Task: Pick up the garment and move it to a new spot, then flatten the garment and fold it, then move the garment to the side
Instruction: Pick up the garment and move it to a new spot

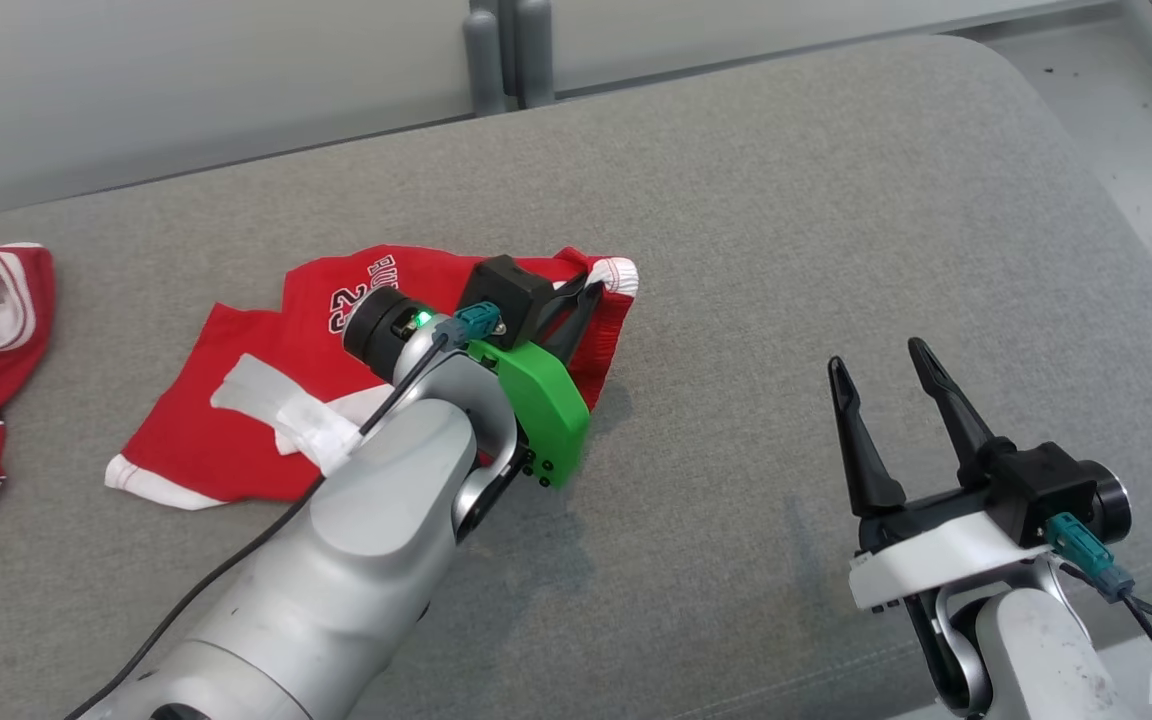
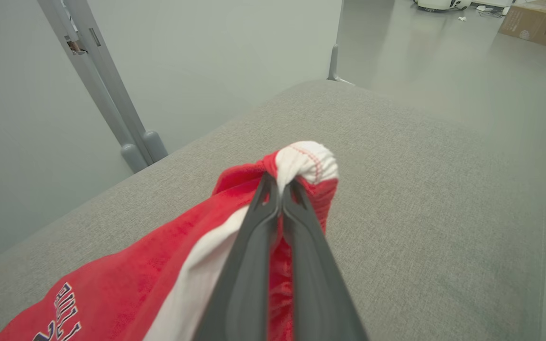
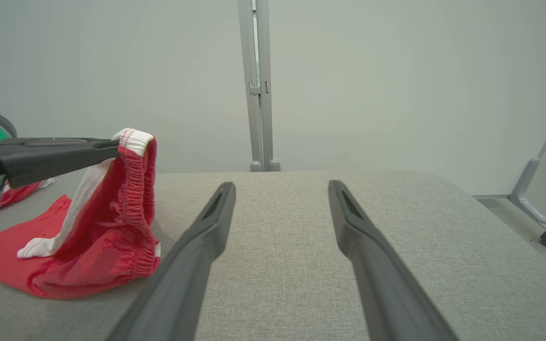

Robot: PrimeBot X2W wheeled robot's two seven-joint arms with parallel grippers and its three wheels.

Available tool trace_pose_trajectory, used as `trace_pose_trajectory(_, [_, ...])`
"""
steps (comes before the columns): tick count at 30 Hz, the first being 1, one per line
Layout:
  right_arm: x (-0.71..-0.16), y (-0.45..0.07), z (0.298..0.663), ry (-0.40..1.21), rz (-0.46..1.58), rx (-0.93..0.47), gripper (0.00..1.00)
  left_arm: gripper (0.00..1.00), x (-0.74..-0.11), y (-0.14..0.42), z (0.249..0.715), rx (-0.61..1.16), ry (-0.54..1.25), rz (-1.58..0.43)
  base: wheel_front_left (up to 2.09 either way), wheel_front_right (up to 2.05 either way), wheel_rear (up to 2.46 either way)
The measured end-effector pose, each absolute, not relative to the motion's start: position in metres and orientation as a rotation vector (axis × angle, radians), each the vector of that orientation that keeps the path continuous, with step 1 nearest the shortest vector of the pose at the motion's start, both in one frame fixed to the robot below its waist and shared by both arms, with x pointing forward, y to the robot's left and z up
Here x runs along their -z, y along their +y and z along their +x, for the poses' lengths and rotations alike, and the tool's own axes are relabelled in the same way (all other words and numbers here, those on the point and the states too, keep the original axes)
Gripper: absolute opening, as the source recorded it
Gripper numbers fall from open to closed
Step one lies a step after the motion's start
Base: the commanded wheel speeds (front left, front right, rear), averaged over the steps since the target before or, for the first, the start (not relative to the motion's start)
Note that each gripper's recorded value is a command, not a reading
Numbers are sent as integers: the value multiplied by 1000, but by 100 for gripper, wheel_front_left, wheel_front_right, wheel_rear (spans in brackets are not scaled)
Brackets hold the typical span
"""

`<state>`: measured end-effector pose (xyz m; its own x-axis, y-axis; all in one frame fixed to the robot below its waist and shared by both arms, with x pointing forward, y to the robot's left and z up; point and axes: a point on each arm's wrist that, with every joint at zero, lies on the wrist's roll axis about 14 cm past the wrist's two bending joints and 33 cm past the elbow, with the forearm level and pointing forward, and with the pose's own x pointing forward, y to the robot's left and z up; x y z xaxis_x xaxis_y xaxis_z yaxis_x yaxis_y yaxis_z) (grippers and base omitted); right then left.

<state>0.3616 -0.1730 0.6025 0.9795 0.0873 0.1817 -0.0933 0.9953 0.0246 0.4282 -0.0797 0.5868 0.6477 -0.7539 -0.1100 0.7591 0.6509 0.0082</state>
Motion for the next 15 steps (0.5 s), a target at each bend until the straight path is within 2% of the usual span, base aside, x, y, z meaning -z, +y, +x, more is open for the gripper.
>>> trace_pose_trajectory(14, [-580,-197,372,-114,46,-21,100,0,-496,-123,407,956,349,-20,0,0,0])
trace_pose_trajectory(15, [-578,-199,372,-107,45,-16,100,5,-492,-125,405,965,361,-18,0,0,0])
